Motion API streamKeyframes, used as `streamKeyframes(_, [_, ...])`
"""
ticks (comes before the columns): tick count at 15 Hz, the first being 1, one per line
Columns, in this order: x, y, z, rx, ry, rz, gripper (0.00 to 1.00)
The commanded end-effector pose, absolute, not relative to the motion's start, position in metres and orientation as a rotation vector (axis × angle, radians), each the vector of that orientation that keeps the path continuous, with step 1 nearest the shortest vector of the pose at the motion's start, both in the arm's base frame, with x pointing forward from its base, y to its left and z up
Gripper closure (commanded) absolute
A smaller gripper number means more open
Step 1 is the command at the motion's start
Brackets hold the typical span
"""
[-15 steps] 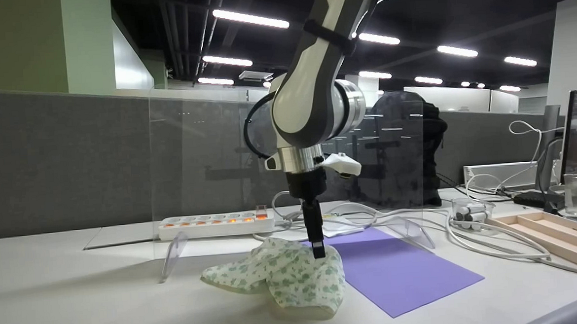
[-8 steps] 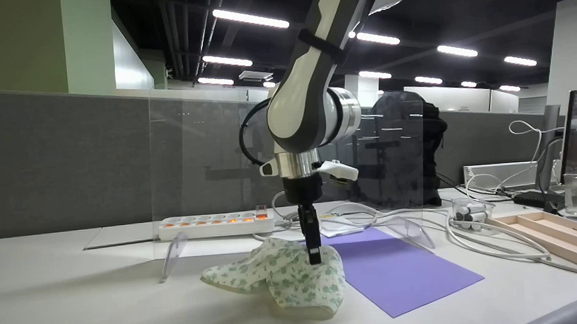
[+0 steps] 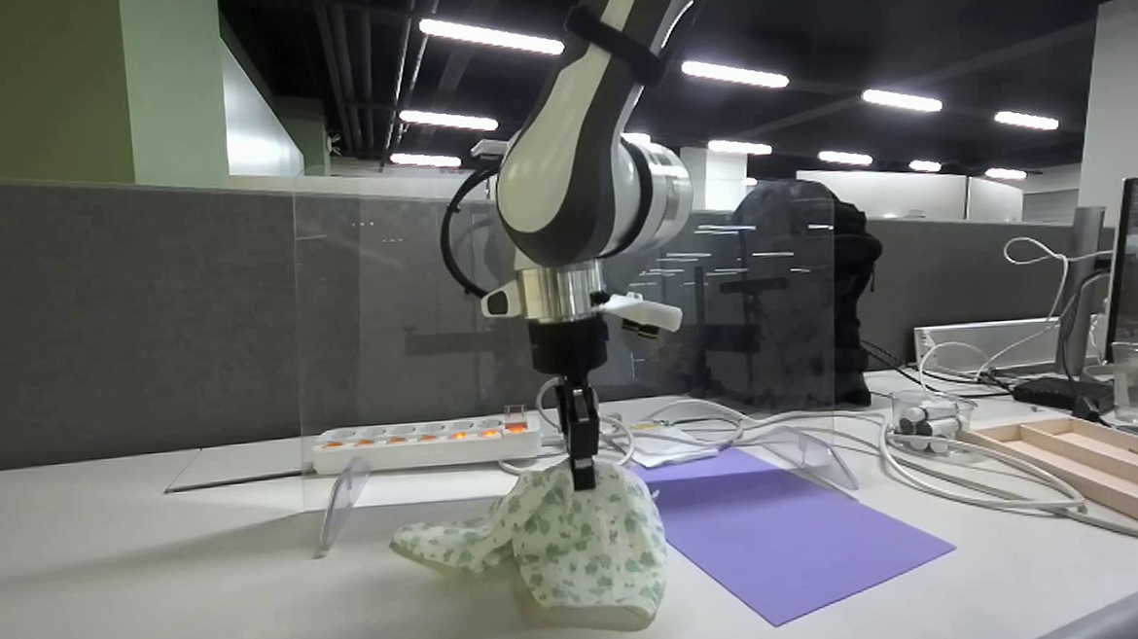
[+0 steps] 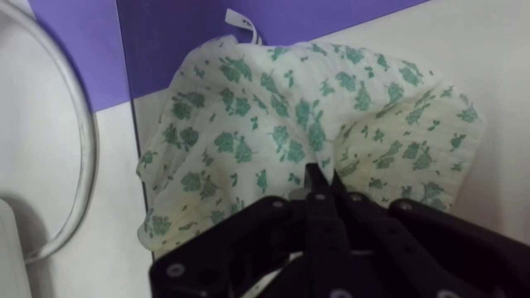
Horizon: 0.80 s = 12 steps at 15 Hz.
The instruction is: Put the towel on top of the colourless board
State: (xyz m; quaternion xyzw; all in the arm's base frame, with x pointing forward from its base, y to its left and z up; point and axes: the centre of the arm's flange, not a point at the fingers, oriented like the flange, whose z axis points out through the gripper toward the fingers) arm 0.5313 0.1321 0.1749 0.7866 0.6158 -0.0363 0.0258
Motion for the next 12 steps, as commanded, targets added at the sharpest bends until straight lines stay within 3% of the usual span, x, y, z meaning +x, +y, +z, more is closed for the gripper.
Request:
streamKeyframes(1, [0.528, 0.137, 0.216, 2.413, 1.904, -0.077, 1.00])
streamKeyframes(12, [0.512, 0.164, 0.443, 2.363, 1.728, 0.144, 1.00])
